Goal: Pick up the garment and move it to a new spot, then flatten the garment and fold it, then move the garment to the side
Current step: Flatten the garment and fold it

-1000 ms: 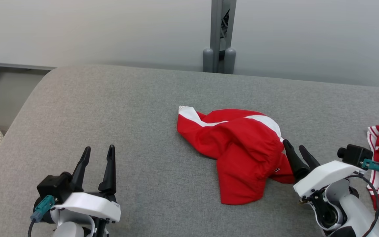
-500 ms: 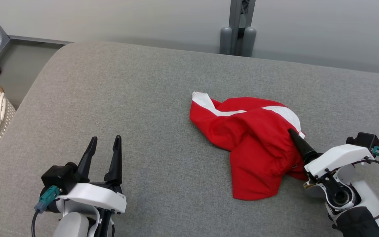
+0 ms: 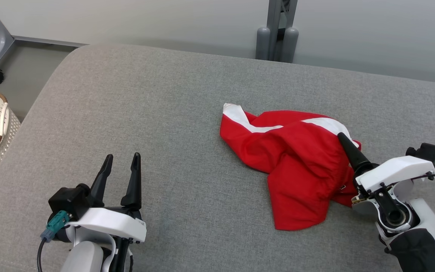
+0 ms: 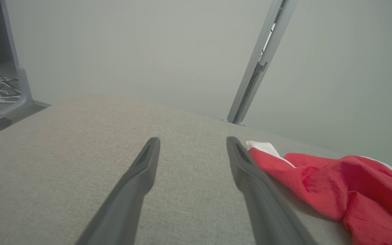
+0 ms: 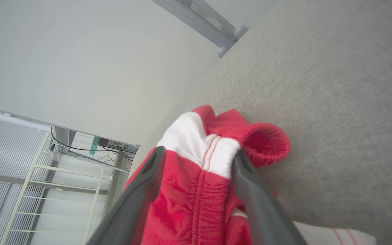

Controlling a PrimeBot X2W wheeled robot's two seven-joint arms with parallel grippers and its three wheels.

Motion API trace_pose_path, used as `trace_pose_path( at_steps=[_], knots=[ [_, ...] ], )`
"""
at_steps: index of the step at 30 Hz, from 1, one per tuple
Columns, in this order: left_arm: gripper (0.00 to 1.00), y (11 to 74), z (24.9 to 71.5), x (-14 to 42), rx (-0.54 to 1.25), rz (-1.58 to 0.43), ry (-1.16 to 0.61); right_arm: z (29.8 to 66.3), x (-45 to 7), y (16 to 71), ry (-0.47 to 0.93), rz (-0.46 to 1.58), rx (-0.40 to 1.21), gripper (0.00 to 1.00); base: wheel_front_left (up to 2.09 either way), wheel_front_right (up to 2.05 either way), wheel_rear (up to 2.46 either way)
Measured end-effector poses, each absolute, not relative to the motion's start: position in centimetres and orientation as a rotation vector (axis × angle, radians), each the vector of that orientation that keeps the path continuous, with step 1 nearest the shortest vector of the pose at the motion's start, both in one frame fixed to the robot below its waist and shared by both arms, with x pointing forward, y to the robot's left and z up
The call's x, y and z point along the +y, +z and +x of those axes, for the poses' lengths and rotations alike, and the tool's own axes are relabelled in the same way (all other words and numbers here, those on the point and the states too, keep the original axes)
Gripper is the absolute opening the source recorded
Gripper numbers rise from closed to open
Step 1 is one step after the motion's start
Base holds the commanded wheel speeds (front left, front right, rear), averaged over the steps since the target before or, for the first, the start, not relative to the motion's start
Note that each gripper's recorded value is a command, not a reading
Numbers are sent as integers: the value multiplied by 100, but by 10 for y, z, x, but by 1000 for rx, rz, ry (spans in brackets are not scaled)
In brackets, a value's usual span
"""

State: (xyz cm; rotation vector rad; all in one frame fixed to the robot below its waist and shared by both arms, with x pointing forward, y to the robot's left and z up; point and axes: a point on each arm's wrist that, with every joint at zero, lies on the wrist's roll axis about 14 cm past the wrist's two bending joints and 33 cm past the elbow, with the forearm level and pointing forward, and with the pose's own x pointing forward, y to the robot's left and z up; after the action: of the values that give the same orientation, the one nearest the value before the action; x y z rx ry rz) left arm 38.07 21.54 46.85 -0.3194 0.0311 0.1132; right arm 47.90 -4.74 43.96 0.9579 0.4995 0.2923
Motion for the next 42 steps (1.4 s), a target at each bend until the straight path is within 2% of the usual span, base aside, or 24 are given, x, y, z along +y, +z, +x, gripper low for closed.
trace_pose_path(
  at_steps=[1,2,3,4,5,13,16,25,34,37,42],
  knots=[
    [100,469,381,215,31,-320,112,479,-48,441,290,962,493,91,0,0,0],
    [100,469,381,215,30,-321,111,479,-49,442,289,966,489,56,0,0,0],
    [100,469,381,214,29,-322,110,480,-50,443,290,965,484,43,0,0,0],
    [100,470,381,213,27,-323,106,481,-51,449,295,961,460,7,0,0,0],
    [100,471,381,213,26,-323,105,482,-51,453,303,958,448,0,0,0,0],
    [100,480,380,209,0,-342,93,481,-44,497,393,896,313,0,0,0,0],
    [100,486,376,207,-18,-355,88,479,-37,532,468,841,226,0,0,0,0],
    [100,495,360,209,-51,-396,102,468,3,613,674,715,98,0,0,0,0],
    [100,499,350,213,-68,-416,118,496,24,689,742,545,-46,0,0,0,0],
    [100,499,345,218,-73,-419,138,486,53,712,830,514,-78,0,0,0,0],
    [100,495,335,225,-69,-425,168,447,100,740,1002,542,-101,0,0,0,0]
  ],
)
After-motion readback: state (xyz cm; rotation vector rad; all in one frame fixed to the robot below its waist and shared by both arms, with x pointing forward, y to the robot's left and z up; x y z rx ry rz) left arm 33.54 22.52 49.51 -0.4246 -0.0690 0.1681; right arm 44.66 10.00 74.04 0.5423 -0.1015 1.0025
